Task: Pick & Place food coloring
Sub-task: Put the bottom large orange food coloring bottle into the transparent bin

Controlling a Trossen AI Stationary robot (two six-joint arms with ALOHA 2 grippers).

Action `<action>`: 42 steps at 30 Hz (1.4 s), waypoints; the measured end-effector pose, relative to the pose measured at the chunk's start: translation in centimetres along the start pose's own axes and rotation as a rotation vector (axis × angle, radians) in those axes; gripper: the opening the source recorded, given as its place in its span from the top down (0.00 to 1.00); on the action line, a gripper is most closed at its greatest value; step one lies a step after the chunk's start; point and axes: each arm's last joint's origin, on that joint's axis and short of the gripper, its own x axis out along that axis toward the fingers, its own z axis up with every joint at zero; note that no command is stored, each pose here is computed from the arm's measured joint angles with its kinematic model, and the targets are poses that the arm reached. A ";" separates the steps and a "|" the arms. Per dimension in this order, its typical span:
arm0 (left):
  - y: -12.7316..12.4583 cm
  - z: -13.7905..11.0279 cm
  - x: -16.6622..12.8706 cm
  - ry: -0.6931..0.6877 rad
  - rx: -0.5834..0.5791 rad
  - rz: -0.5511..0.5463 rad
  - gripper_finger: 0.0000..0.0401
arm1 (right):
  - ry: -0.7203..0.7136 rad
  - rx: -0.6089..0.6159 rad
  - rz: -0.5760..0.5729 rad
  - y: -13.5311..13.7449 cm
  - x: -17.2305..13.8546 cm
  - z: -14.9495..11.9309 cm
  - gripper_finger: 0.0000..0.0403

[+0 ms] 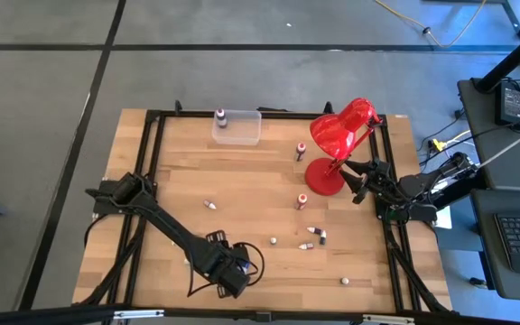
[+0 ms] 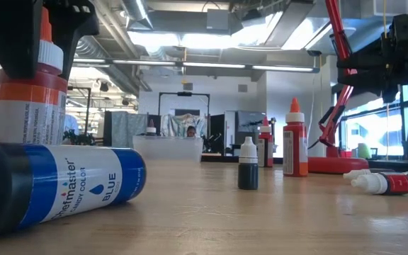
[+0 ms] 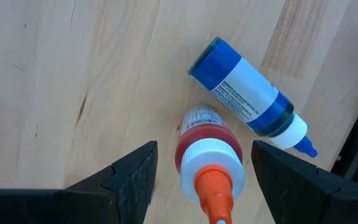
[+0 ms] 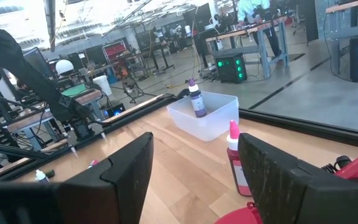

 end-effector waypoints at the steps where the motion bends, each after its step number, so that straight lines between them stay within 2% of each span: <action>1: 0.0 0.0 0.0 -0.002 0.000 0.001 0.36 | 0.000 0.000 0.000 0.0 0.0 0.0 0.41; 11: -0.5 -0.3 1.8 0.086 0.009 -0.003 0.36 | 0.000 0.000 0.000 0.0 0.0 0.0 0.41; 20: -0.4 -0.1 1.9 0.046 -0.012 0.025 0.40 | 0.000 0.000 0.000 0.0 0.0 0.0 0.41; 34: -0.4 -0.2 1.9 0.055 -0.011 0.020 0.64 | 0.000 -0.004 0.000 0.0 0.0 0.0 0.41; 38: -0.2 -0.1 1.0 0.080 -0.020 -0.024 0.64 | 0.000 -0.005 0.000 0.0 0.0 0.0 0.41; 42: 0.8 0.8 -1.5 0.040 -0.046 -0.047 0.62 | 0.000 -0.005 0.000 0.0 0.0 0.0 0.41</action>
